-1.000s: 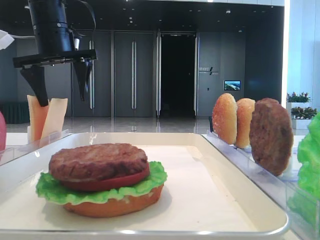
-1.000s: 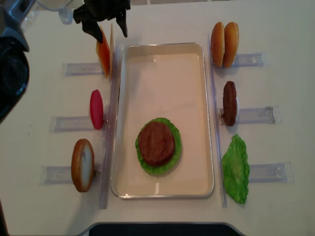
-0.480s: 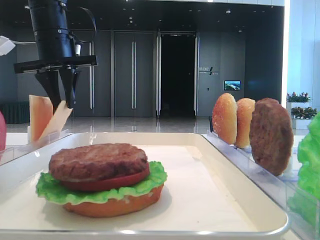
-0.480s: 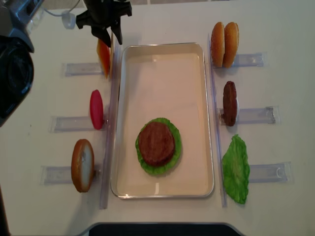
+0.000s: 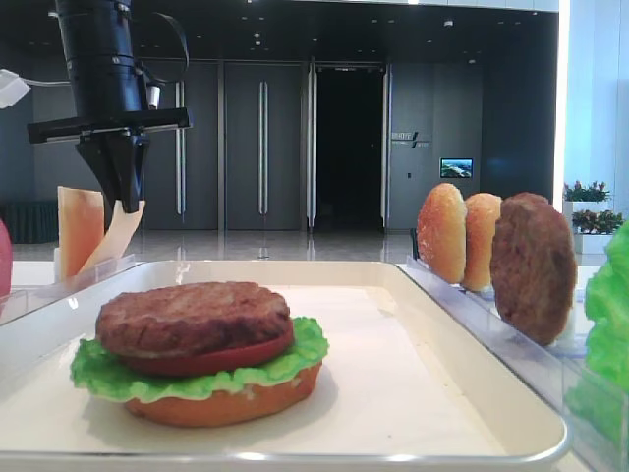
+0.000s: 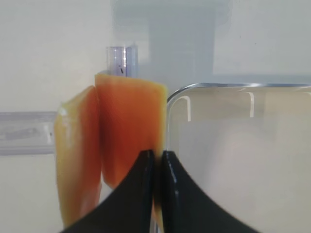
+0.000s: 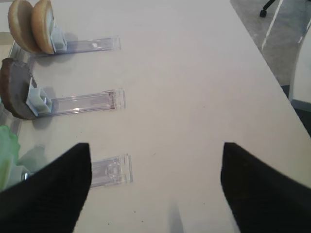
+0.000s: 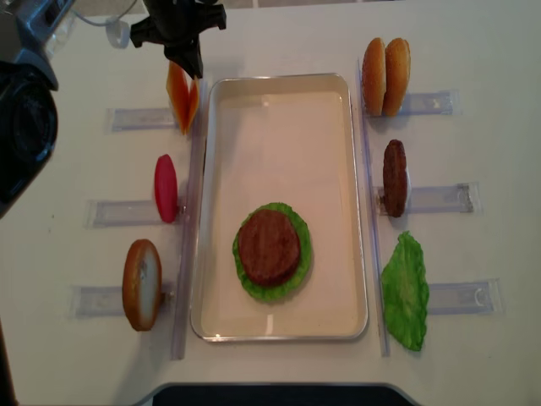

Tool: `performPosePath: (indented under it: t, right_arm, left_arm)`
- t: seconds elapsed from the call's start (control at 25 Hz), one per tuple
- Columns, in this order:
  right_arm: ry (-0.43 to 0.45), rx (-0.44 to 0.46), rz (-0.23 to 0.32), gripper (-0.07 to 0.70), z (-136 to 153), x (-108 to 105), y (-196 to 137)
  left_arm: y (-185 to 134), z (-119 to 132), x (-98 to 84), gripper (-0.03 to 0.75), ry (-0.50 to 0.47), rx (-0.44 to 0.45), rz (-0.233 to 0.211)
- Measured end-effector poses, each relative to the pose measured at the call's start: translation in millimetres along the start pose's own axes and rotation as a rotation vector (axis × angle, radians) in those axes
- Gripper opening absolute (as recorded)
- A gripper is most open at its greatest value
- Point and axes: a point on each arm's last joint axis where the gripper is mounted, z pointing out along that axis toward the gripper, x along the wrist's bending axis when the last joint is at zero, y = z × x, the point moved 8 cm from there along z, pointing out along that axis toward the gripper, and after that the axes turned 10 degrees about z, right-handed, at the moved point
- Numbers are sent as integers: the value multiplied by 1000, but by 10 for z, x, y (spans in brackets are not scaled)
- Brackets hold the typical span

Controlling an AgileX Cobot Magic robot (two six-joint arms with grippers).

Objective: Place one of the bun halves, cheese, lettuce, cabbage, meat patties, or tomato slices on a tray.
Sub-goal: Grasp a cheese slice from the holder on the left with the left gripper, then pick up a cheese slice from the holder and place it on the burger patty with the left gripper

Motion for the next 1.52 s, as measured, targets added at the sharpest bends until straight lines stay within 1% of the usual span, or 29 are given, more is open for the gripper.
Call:
performPosePath:
  t: [0.12, 0.28, 0.52, 0.68, 0.8, 0.92, 0.96, 1.08, 1.28, 1.44, 1.52]
  right_arm:
    - [0, 0, 0, 551, 0, 0, 0]
    - [0, 0, 0, 551, 0, 0, 0]
    - [0, 0, 0, 551, 0, 0, 0]
    - [0, 0, 0, 551, 0, 0, 0]
    - [0, 0, 0, 551, 0, 0, 0]
    - [0, 0, 0, 551, 0, 0, 0]
    - [0, 0, 0, 551, 0, 0, 0]
    - [0, 0, 0, 551, 0, 0, 0]
    - [0, 0, 0, 551, 0, 0, 0]
    - [0, 0, 0, 551, 0, 0, 0]
    - [0, 0, 0, 551, 0, 0, 0]
  left_arm:
    - [4, -63, -14, 19, -7, -10, 2]
    - [28, -359, -116, 18, -64, -63, 16]
    - [15, -1044, -291, 17, -164, -189, 55]
    - [-43, -1495, -417, 17, -237, -273, 92]
    - [-107, -1793, -514, 17, -298, -326, 105]
    - [-227, -2018, -574, 17, -340, -357, 121]
    - [-300, -2054, -584, 17, -349, -354, 128]
    - [-577, -2040, -626, 17, -389, -309, 153]
    - [-1111, -1918, -726, 17, -484, -230, 233]
    - [-1448, -1888, -836, 17, -584, -272, 308]
    - [-1624, -1820, -916, 17, -659, -277, 325]
